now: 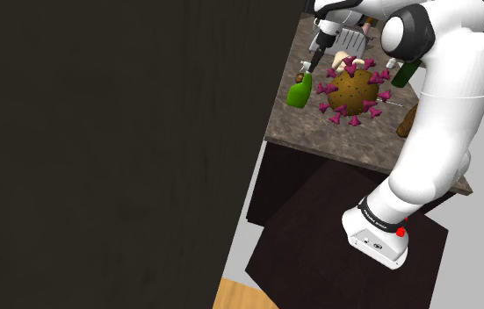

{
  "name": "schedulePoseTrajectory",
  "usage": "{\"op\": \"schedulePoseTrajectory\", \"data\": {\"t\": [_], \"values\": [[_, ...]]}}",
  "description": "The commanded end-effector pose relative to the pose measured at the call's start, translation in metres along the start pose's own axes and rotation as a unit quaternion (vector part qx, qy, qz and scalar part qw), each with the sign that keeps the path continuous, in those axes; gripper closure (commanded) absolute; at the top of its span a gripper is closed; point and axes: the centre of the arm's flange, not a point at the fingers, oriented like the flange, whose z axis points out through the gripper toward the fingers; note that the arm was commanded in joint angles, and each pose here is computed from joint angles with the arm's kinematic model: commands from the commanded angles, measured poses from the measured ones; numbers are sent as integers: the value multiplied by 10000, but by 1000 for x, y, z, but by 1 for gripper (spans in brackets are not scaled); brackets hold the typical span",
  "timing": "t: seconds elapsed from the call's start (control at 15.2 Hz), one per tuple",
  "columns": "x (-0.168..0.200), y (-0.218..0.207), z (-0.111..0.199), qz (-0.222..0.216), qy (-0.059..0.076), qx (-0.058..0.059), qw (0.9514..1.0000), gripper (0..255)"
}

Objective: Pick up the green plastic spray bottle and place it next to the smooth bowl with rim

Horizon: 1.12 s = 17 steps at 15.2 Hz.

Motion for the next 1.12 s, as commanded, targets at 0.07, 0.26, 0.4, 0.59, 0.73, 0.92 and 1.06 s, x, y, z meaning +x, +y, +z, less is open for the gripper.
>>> {"op": "schedulePoseTrajectory", "data": {"t": [0.07,0.26,0.4,0.59,0.73,0.92,1.06], "values": [[0,0,5,0,1,-2,10000,0],[0,0,5,0,1,-2,10000,0],[0,0,5,0,1,-1,10000,0],[0,0,5,0,1,-1,10000,255],[0,0,5,0,1,-1,10000,255],[0,0,4,0,1,-1,10000,255],[0,0,5,0,1,-2,10000,255]]}}
